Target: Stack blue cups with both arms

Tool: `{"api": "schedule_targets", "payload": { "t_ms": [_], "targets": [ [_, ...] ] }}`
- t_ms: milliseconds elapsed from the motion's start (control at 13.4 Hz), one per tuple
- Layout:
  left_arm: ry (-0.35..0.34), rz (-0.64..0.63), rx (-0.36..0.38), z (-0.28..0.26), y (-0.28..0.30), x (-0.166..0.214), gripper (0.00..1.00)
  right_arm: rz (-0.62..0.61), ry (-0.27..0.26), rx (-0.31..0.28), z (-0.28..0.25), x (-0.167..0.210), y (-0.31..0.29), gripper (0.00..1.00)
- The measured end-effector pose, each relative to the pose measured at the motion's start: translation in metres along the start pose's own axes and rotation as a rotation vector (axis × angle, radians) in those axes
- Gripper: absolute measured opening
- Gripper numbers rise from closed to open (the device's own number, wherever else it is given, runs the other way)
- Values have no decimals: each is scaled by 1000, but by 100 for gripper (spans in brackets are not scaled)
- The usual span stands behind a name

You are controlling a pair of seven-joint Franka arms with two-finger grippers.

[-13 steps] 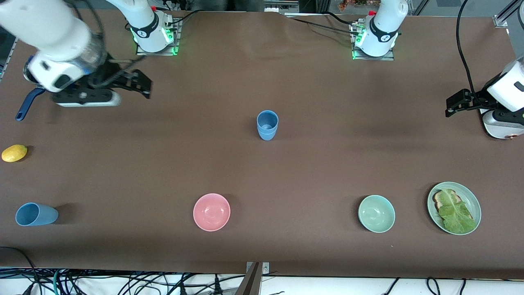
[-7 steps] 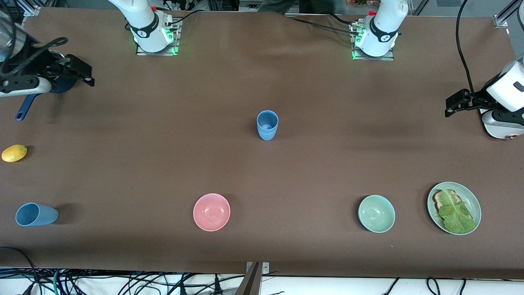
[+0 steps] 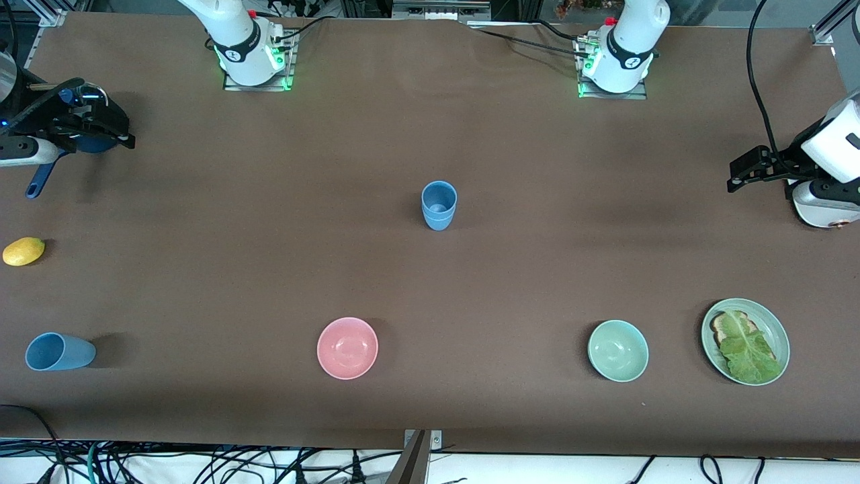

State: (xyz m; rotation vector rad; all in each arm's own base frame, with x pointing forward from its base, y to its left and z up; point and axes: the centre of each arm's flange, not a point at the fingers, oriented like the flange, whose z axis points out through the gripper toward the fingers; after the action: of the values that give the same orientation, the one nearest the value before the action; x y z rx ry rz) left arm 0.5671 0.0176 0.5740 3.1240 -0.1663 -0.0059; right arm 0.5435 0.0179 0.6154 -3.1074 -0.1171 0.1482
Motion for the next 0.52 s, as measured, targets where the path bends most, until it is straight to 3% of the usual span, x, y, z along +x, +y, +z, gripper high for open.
{"api": "schedule_targets", "payload": {
  "t_ms": [521],
  "targets": [
    [34, 0, 4, -17, 0, 1, 100, -10, 43, -37, 3, 12, -3, 100]
  ]
}}
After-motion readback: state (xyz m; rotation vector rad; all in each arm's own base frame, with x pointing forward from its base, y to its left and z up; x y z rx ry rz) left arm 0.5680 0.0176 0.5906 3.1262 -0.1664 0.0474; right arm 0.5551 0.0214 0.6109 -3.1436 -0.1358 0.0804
